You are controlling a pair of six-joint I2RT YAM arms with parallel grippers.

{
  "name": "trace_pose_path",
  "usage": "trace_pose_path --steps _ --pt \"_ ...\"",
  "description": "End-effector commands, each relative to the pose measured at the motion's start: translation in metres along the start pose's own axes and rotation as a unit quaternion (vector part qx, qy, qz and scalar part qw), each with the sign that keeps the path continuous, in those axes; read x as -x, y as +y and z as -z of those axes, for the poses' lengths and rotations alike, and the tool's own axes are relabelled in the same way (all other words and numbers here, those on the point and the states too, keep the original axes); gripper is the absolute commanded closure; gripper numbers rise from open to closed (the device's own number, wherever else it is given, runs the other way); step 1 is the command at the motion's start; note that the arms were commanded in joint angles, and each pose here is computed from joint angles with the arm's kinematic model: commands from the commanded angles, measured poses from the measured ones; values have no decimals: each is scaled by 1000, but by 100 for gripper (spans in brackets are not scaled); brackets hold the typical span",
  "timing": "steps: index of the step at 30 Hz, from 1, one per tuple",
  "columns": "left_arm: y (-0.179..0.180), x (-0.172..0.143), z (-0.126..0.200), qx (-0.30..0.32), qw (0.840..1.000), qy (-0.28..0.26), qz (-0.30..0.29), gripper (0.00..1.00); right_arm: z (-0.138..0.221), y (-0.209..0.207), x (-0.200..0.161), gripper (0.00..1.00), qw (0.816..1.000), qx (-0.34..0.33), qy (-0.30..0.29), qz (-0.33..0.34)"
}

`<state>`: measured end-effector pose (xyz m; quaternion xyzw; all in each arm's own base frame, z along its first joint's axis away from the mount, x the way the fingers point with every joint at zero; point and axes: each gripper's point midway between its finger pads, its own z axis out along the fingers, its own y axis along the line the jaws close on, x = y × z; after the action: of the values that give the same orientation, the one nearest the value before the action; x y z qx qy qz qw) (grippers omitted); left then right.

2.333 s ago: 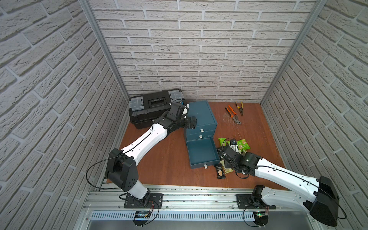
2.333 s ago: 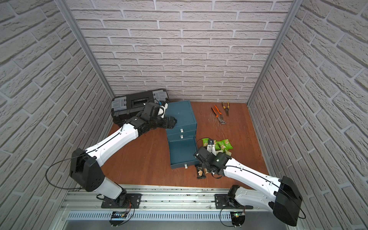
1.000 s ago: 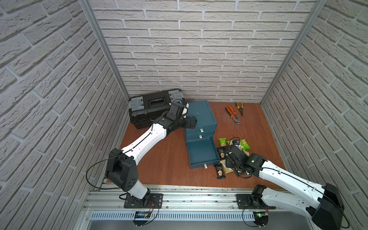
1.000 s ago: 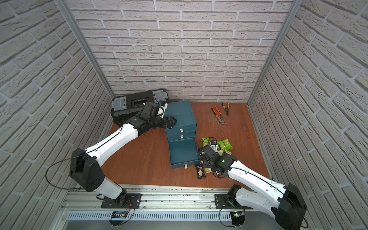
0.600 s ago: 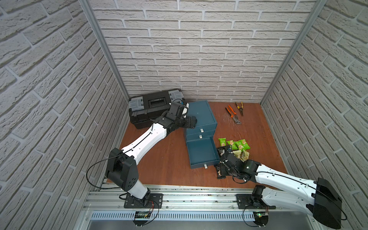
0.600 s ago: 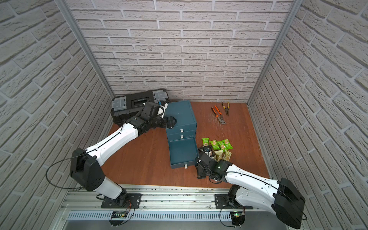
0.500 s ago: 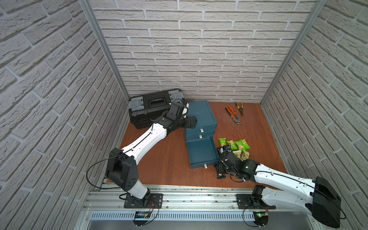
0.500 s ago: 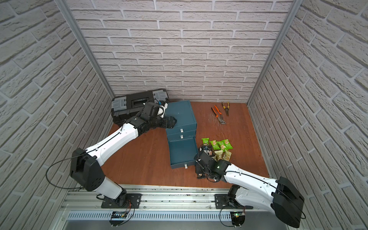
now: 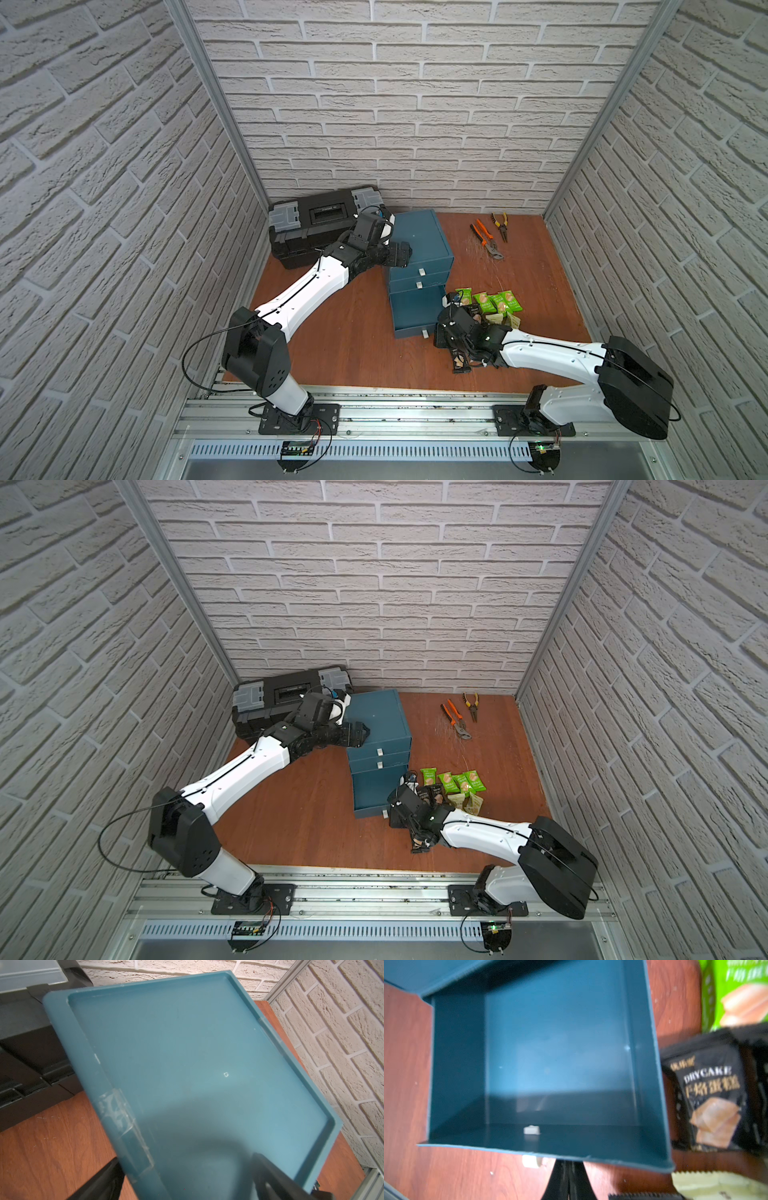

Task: Take the cookies out of the drawer
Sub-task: Close the drawer in the storage box.

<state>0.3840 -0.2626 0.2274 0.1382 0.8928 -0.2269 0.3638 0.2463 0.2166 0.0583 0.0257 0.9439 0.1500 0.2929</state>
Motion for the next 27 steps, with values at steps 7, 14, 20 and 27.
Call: trace_pose_path --steps 7,14,20,27 --pt "6 -45 -20 7 997 78 -12 2 -16 12 58 98 995 -5 -95 -11" --pt "5 -43 -19 6 997 77 -12 2 -39 12 68 98 991 -5 -126 -38" --pt "3 -44 -21 4 997 78 -14 1 -52 23 81 98 985 30 -159 -59" --pt "3 -47 -22 4 997 82 -15 1 -71 17 81 98 983 21 -160 -84"
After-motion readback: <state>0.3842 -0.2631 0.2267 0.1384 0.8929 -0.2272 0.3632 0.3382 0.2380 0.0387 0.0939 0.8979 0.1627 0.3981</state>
